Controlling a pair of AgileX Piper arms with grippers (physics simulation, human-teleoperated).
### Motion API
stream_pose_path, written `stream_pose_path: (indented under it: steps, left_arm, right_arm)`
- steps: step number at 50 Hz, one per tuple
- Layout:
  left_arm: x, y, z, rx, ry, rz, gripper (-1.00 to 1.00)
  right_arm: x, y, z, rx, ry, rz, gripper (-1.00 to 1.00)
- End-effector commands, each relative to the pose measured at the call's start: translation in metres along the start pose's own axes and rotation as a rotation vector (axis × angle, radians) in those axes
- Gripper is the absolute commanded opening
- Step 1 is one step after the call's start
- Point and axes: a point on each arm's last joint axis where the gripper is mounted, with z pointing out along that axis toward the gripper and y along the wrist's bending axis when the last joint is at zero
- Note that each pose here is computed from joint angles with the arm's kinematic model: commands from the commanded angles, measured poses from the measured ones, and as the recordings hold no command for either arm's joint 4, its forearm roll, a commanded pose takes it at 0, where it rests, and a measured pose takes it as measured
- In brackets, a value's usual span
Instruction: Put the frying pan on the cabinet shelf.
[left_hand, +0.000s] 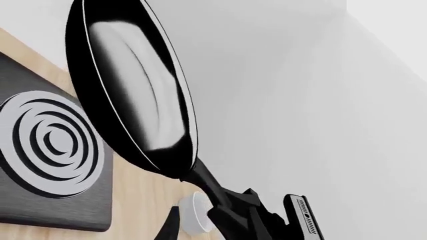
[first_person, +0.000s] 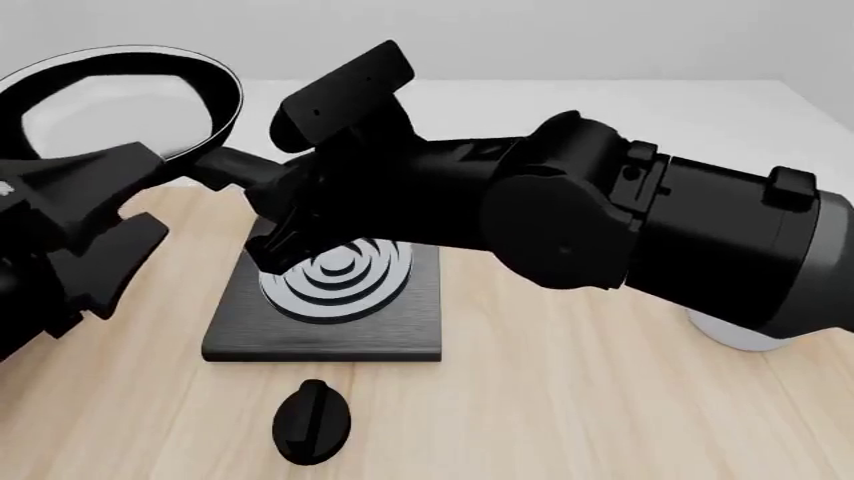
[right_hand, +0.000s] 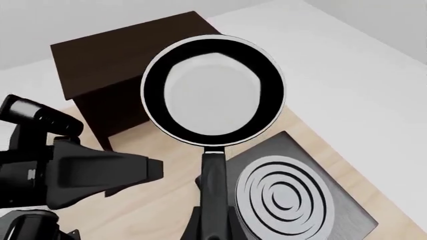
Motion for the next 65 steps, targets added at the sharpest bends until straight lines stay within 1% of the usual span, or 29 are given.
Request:
stream_pose_path:
  steps: [1,4,6,9,12,19,25,28,32,33,34,35,49,56,61,63,65]
  left_arm:
    - [0.001,0.004,0.012,-0.021,0.006,0.005,1.00]
    - [0.003,0.004,0.020,-0.026,0.020,0.025,1.00]
    - [0.005,0.009,0.023,-0.031,0.017,-0.002,1.00]
    - [0.006,0.013,0.028,-0.040,0.017,-0.006,1.00]
    - [0.011,0.021,0.032,-0.046,0.020,-0.050,1.00]
    - [0.013,0.021,0.038,-0.039,0.027,-0.062,1.00]
    - [0.012,0.015,0.039,-0.025,0.039,-0.062,1.00]
    - [0.016,0.011,0.038,-0.006,0.063,-0.074,1.00]
    - [0.015,0.006,0.038,0.005,0.072,-0.071,1.00]
    - [0.015,0.006,0.038,0.003,0.070,-0.068,1.00]
    - [0.014,0.005,0.038,0.004,0.069,-0.065,1.00]
    - [0.014,0.005,0.038,0.006,0.070,-0.070,1.00]
    - [0.015,0.010,0.045,-0.003,0.063,-0.068,1.00]
    - [0.012,0.007,0.048,-0.006,0.052,-0.065,1.00]
    - [0.014,0.009,0.052,-0.010,0.056,-0.062,1.00]
    - [0.013,0.009,0.053,-0.009,0.053,-0.061,1.00]
    - [0.013,0.010,0.056,-0.016,0.052,-0.054,1.00]
  right_arm:
    - [-0.014,0.000,-0.010,-0.001,-0.054,0.017,-1.00]
    - [-0.014,-0.001,-0.010,0.001,-0.056,0.018,-1.00]
    - [-0.014,-0.001,-0.011,0.001,-0.057,0.019,-1.00]
    - [-0.015,0.000,-0.012,-0.001,-0.062,0.021,-1.00]
    - [-0.014,0.003,-0.011,-0.008,-0.058,0.020,-1.00]
    - [-0.014,0.006,-0.010,-0.017,-0.056,0.025,-1.00]
    - [-0.010,0.008,-0.008,-0.021,-0.048,0.025,-1.00]
    - [-0.009,0.009,-0.007,-0.024,-0.043,0.023,-1.00]
    - [-0.009,0.011,-0.006,-0.028,-0.040,0.020,-1.00]
    - [-0.009,0.006,-0.009,-0.018,-0.051,0.034,-1.00]
    - [-0.010,0.009,-0.008,-0.025,-0.047,0.028,-1.00]
    - [-0.010,0.009,-0.008,-0.025,-0.044,0.021,-1.00]
    - [-0.009,0.015,-0.011,-0.042,-0.055,0.027,-1.00]
    - [-0.008,0.015,-0.012,-0.040,-0.055,0.028,-1.00]
    - [-0.006,0.014,-0.013,-0.039,-0.056,0.031,-1.00]
    - [-0.006,0.013,-0.014,-0.035,-0.061,0.017,-1.00]
    - [-0.005,0.015,-0.014,-0.041,-0.056,0.024,-1.00]
